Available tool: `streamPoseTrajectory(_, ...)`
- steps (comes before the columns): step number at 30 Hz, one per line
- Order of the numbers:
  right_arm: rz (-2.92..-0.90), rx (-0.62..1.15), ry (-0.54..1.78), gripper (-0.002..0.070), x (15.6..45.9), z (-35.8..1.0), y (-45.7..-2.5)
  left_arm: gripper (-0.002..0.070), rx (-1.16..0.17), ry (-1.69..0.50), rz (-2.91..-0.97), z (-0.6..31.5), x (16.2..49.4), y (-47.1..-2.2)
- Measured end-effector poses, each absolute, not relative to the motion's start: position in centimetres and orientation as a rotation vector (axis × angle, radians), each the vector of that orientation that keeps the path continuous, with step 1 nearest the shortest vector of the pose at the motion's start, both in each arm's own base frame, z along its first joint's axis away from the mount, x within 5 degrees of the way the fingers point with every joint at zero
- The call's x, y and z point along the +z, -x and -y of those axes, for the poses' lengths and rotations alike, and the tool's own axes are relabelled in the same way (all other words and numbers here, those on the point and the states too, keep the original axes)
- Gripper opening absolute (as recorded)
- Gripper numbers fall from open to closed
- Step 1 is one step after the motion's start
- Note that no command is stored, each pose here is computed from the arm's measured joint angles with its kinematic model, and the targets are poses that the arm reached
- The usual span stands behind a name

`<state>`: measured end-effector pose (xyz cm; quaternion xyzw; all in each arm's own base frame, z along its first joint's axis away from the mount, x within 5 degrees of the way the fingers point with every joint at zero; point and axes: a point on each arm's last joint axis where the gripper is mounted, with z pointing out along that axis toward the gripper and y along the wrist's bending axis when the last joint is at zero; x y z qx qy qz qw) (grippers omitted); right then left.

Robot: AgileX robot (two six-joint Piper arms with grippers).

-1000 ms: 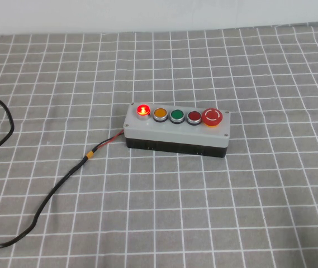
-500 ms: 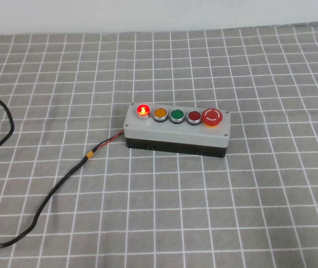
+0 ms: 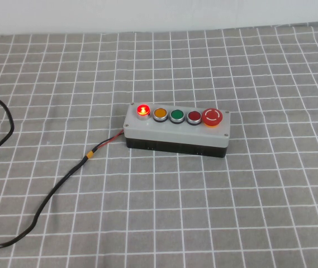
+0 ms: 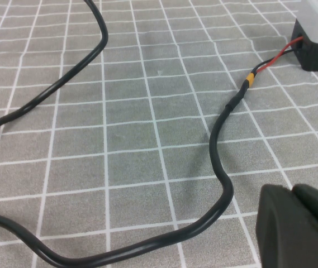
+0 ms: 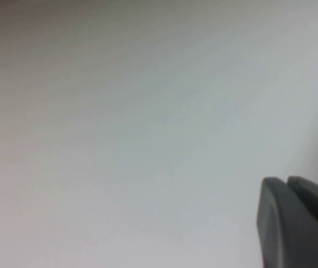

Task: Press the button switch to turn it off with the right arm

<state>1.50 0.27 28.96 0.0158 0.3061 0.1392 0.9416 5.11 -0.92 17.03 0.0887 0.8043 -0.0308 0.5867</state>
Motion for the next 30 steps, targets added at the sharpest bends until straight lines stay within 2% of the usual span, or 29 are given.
streamPoseTrajectory(9, -0.764, 0.315, -0.069, -0.0016, 36.5, 0.0, 1.1, -0.0003, -0.072, -0.207, -1.875, 0.9, 17.0, -5.1)
streamPoseTrajectory(15, -1.094, 0.304, -0.122, -0.0016, 39.7, 0.0, -0.5, -0.0003, -0.072, -0.207, -1.875, 0.9, 17.0, -5.1)
streamPoseTrajectory(23, -1.636, 0.318, -0.201, -0.0016, 38.9, -0.7, -7.7, -0.0003, -0.072, -0.207, -1.875, 0.9, 17.0, -5.1)
streamPoseTrajectory(26, -1.739, 0.253, -0.143, -0.0016, 38.1, -0.9, -9.9, -0.0003, -0.072, -0.207, -1.875, 0.9, 17.0, -5.1)
streamPoseTrajectory(30, -1.792, 0.319, -0.165, -0.0016, 37.5, -1.3, -11.7, -0.0003, -0.072, -0.207, -1.875, 0.9, 17.0, -5.1)
